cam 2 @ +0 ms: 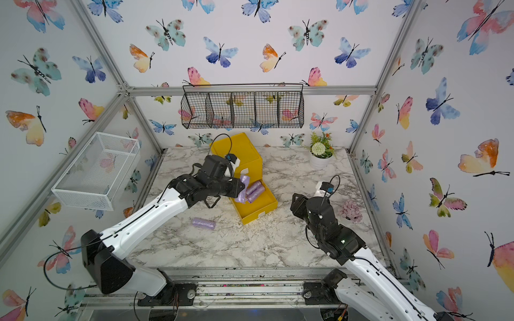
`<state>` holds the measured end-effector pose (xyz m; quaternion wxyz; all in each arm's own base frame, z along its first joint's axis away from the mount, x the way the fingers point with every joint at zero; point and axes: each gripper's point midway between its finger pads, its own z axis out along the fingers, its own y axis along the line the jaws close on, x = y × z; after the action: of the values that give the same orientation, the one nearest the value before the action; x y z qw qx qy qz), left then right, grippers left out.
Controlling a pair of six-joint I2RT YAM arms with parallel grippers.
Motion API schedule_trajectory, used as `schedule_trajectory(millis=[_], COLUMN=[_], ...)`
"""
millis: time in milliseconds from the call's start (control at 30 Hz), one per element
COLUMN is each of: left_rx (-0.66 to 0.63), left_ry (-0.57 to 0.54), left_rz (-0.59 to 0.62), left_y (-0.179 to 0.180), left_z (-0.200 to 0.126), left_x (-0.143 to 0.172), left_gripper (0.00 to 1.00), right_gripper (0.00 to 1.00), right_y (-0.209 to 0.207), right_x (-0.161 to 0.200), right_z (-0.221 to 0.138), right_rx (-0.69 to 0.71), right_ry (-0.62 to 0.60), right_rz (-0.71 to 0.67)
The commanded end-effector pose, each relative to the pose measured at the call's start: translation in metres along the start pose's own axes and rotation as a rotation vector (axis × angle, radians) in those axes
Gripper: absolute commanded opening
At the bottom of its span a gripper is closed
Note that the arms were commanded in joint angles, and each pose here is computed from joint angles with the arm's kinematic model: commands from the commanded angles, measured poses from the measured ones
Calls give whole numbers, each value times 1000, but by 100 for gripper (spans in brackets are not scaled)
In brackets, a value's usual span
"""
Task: Sort the rolls of trash bags by color and place them into the drawer
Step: Place the roll of trash bags in the drawer.
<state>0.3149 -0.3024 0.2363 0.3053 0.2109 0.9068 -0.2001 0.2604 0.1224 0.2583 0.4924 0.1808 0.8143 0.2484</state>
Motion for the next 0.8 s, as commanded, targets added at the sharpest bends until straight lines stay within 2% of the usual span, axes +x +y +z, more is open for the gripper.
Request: schedule_trajectory(millis=[0, 200, 367, 567, 767], left_rx=[-70, -131, -160, -206, -215], left_ry=[94, 171, 222, 293, 316], left_rz=[215, 339, 396, 414, 395], left_y=[1, -3, 0, 10, 11], left_z=[11, 40, 64, 97, 125], left_x=[11, 9, 11, 19, 22], left_gripper=[9, 8, 8, 7, 6], right_gripper=[57, 57, 57, 57, 58], right_y=[-13, -15, -14, -14, -19], right_x=[-1, -3, -4, -5, -2], right_z=[-3, -5, -4, -6, -7], right_rx=[45, 55, 57, 58, 63], right_ry=[-23, -30, -28, -32, -29], right_rz=[-24, -39, -46, -45, -35])
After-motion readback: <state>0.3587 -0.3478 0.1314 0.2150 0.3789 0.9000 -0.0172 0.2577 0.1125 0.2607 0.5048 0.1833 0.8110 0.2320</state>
